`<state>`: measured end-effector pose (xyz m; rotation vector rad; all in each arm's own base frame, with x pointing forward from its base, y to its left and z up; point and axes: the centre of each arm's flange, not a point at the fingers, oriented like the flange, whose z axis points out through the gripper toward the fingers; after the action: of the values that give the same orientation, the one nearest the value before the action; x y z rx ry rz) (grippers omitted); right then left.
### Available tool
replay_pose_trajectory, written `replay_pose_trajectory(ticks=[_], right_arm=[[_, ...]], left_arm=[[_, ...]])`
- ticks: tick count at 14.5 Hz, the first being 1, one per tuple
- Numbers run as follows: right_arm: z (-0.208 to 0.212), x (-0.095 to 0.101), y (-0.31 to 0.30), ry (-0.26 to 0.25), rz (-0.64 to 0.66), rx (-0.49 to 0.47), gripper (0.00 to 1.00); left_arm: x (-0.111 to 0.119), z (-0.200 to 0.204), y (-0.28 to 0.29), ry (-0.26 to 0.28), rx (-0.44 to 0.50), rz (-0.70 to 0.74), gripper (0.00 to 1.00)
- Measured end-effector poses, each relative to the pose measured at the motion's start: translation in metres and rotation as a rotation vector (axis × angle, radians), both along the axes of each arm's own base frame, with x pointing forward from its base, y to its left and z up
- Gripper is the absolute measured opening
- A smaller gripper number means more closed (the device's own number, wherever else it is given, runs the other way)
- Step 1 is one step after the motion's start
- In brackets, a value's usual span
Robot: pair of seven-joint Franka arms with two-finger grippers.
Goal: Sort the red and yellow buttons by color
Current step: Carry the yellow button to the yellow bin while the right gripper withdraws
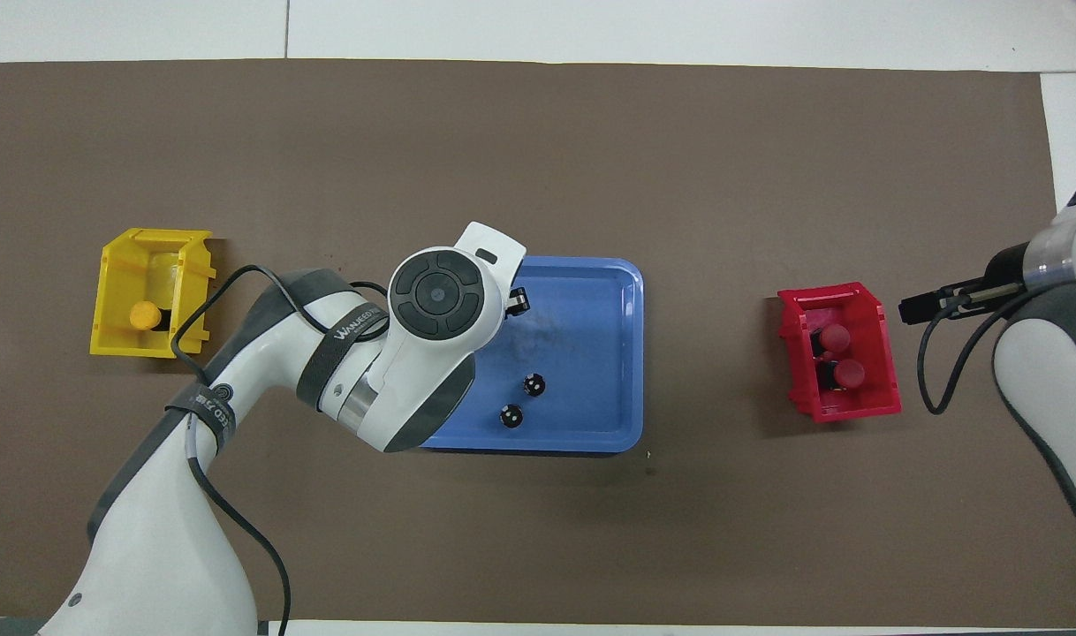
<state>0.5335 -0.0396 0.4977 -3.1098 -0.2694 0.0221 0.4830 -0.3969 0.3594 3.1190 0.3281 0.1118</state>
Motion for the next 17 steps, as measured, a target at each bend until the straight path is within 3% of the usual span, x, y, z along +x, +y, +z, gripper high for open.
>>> replay_pose_trajectory(ticks=[1, 2, 3, 4, 7, 10, 14, 17], right_arm=[[0.026, 0.001, 0.006, 0.004, -0.01, 0.0, 0.83], [0.053, 0.002, 0.013, 0.006, -0.014, -0.001, 0.88], [0.077, 0.001, 0.017, 0.005, -0.015, -0.004, 0.99], [0.094, -0.002, 0.017, 0.011, -0.018, -0.009, 1.0], [0.119, -0.012, 0.008, 0.058, -0.03, -0.032, 1.0], [0.126, -0.016, 0.003, 0.08, -0.062, -0.045, 1.0], [0.13, -0.006, 0.003, 0.055, -0.096, -0.064, 1.0], [0.13, -0.004, -0.002, 0.043, -0.12, -0.063, 1.0]], left_arm=[[0.0, 0.0, 0.0, -0.003, -0.002, 0.0, 0.66], [0.001, 0.001, -0.001, -0.008, -0.007, 0.0, 0.59], [0.001, 0.002, -0.001, -0.013, -0.011, 0.0, 0.45], [0.001, 0.001, -0.001, -0.013, -0.012, 0.0, 0.41], [0.007, 0.004, 0.003, -0.015, -0.012, 0.011, 0.41], [0.044, 0.05, 0.036, 0.017, 0.026, 0.028, 0.41], [0.095, 0.14, 0.156, 0.085, 0.075, -0.168, 0.41], [0.132, 0.141, 0.285, 0.102, 0.072, -0.251, 0.41]])
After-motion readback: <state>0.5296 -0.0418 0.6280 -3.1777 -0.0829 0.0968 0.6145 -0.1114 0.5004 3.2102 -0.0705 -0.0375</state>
